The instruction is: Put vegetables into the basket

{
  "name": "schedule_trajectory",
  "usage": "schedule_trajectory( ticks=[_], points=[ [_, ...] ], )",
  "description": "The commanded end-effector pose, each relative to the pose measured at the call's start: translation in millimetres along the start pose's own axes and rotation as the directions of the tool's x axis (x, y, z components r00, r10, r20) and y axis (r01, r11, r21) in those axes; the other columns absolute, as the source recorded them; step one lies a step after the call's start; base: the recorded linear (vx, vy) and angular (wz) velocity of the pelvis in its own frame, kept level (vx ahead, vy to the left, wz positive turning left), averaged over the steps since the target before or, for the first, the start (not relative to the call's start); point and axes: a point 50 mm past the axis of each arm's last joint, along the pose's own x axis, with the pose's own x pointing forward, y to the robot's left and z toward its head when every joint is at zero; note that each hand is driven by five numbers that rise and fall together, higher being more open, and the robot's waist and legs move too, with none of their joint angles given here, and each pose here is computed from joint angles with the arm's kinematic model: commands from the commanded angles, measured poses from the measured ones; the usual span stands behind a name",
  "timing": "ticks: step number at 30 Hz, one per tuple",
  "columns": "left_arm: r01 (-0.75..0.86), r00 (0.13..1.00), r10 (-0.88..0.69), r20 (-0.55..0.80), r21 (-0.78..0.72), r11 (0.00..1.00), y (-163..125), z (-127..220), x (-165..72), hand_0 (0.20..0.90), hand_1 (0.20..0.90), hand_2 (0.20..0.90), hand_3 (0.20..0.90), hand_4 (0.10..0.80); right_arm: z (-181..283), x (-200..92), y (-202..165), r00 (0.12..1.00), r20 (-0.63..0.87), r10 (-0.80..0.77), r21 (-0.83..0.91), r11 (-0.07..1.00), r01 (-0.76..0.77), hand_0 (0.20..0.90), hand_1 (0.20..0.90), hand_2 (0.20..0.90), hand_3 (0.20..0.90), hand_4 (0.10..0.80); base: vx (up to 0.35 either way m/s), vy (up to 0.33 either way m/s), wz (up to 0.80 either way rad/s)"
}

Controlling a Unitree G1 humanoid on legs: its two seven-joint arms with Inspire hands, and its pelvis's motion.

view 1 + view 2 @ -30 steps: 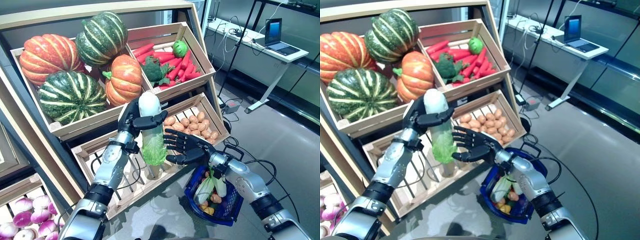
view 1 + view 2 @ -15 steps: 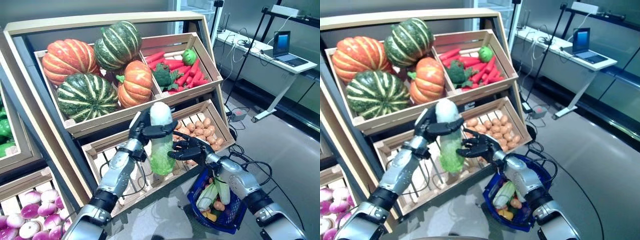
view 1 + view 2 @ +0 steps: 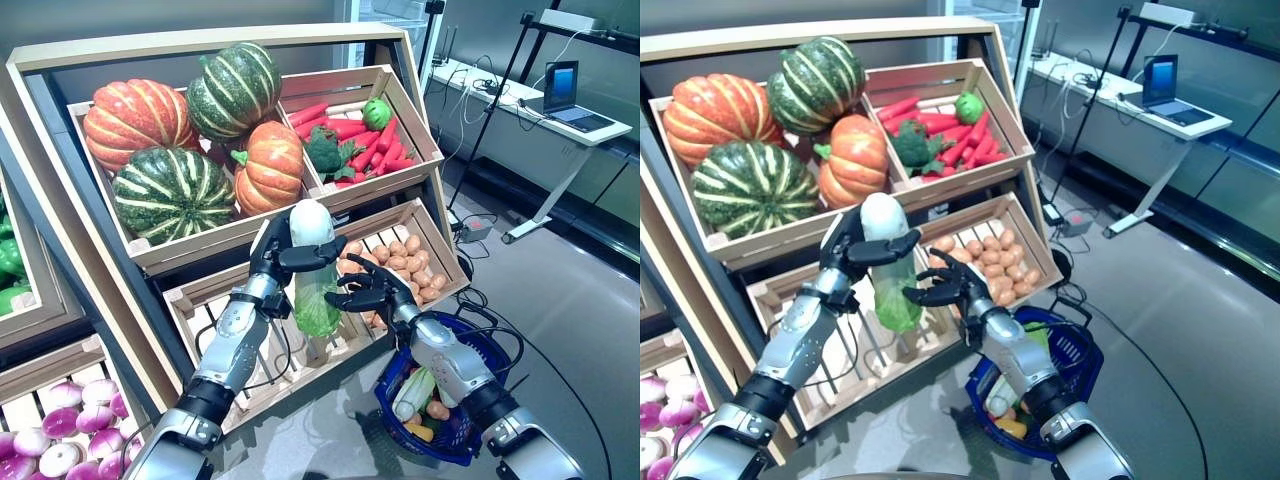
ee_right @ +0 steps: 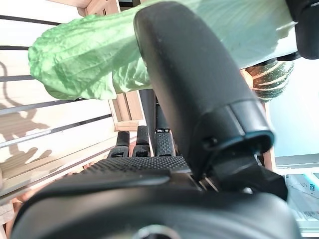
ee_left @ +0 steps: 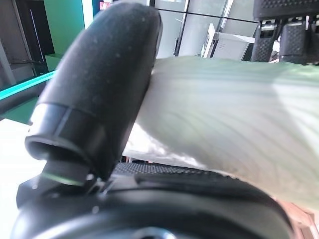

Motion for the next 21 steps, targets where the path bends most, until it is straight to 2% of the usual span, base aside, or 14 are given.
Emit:
schedule_trajectory(
  ticks=[1,5,10,16,21],
  points=[
    [0.356,0.889,-0.296,0.348,-0.12,0.927,-84.2,58.1,23.3,0.3,0.3,0.3,0.3,0.4,63.2,14.5,15.6,0.967,0.253,-0.029,-0.072,0.996,0.048,0.9,0.9,0.9,0.9,0.8,0.0,0.0,0.0],
    [0.343,0.892,-0.282,0.354,-0.12,0.932,-81.2,59.6,24.3,0.3,0.3,0.3,0.3,0.4,54.7,14.0,6.0,0.971,0.218,-0.101,-0.158,0.978,0.137,0.9,0.9,0.9,0.9,0.8,0.0,0.0,0.0],
    [0.338,0.891,-0.275,0.361,-0.126,0.933,-80.6,61.3,24.1,0.3,0.3,0.3,0.3,0.4,45.2,14.3,6.3,0.973,0.187,-0.134,-0.217,0.96,0.174,0.9,0.9,0.9,0.9,0.8,0.0,0.0,0.0],
    [0.336,0.891,-0.269,0.366,-0.132,0.933,-81.2,61.3,24.1,0.3,0.3,0.3,0.3,0.4,35.0,15.5,8.5,0.975,0.15,-0.161,-0.217,0.957,0.191,0.9,0.9,0.9,0.9,0.8,0.0,0.0,0.0],
    [0.344,0.888,-0.275,0.367,-0.135,0.929,-80.2,61.5,23.9,0.3,0.3,0.3,0.3,0.4,25.0,16.0,13.0,0.987,0.096,-0.126,-0.174,0.975,0.141,0.9,0.9,0.9,0.9,0.8,0.0,0.0,0.0]
  ],
)
